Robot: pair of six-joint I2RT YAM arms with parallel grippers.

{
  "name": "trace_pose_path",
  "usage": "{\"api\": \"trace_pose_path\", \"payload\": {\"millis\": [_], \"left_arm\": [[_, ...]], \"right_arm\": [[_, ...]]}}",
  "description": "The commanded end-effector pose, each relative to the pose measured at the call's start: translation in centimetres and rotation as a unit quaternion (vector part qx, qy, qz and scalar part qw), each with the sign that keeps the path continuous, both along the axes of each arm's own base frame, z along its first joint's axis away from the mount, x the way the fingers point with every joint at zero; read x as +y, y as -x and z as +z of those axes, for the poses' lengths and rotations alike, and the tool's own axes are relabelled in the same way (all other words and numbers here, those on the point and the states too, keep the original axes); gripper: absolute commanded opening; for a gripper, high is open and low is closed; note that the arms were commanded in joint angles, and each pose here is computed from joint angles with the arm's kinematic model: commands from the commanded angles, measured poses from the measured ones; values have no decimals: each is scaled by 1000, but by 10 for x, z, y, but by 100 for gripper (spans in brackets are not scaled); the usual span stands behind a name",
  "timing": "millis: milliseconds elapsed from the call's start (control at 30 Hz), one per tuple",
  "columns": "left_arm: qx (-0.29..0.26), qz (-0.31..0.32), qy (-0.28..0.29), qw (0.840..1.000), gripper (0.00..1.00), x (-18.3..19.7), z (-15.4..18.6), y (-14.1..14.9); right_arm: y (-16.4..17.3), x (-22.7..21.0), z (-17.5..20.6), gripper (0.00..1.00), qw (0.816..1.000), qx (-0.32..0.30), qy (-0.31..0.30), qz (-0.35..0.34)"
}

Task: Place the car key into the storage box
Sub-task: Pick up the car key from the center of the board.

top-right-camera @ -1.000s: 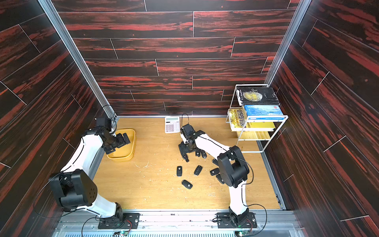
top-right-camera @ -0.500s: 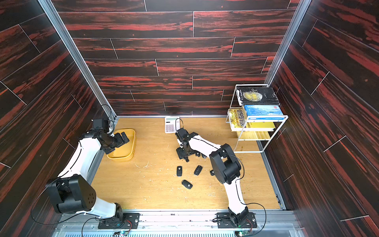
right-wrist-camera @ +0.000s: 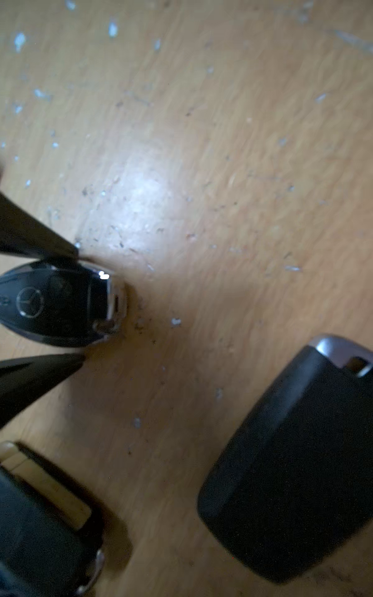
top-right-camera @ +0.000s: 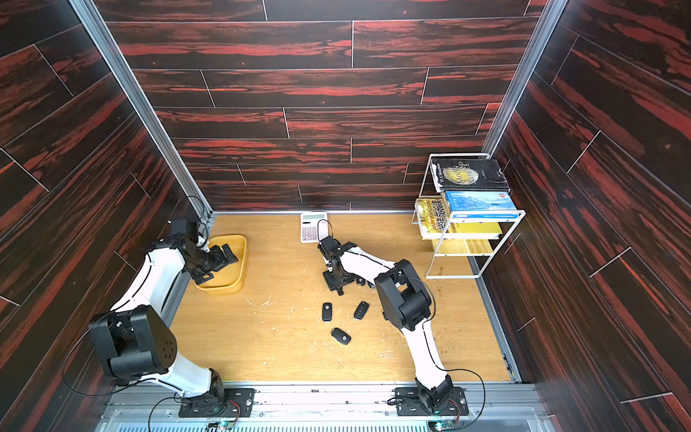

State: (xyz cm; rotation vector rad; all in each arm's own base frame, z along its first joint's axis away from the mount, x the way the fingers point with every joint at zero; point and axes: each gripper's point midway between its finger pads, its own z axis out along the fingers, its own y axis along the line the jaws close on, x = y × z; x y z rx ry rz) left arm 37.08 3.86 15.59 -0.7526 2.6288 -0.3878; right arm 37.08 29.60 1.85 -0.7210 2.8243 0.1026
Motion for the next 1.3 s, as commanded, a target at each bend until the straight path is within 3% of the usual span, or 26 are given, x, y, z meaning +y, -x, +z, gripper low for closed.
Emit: {"api": "trace_pose_path", "payload": {"millis": [0,300,500,733,967,1067,1167,1267], "left_arm": [[7,-7,10,1000,100,-3,-2,5],[-33,-17,50,998,100,-17,9,-5],[-166,-22,44,985,100,-19,52,-27],[-265,-69,43,961,100,-32,77,-29],[-263,-112,19,958,100,-42,66,-29],[-249,-175,2,953,100,-69,59,-24],[-258,-216,-18,941,100,-91,60,-19],[-326,-223,-22,918,100,-101,88,-14]], "right_arm": [[5,6,-8,42,1000,18,-3,4],[8,4,-4,27,1000,21,-1,6],[4,13,19,27,1000,12,-29,7],[0,32,64,27,997,-2,-81,15],[4,49,107,28,988,-6,-152,26],[7,54,124,28,980,1,-196,31],[8,58,142,27,971,7,-237,37],[7,56,157,27,963,12,-265,37]]}}
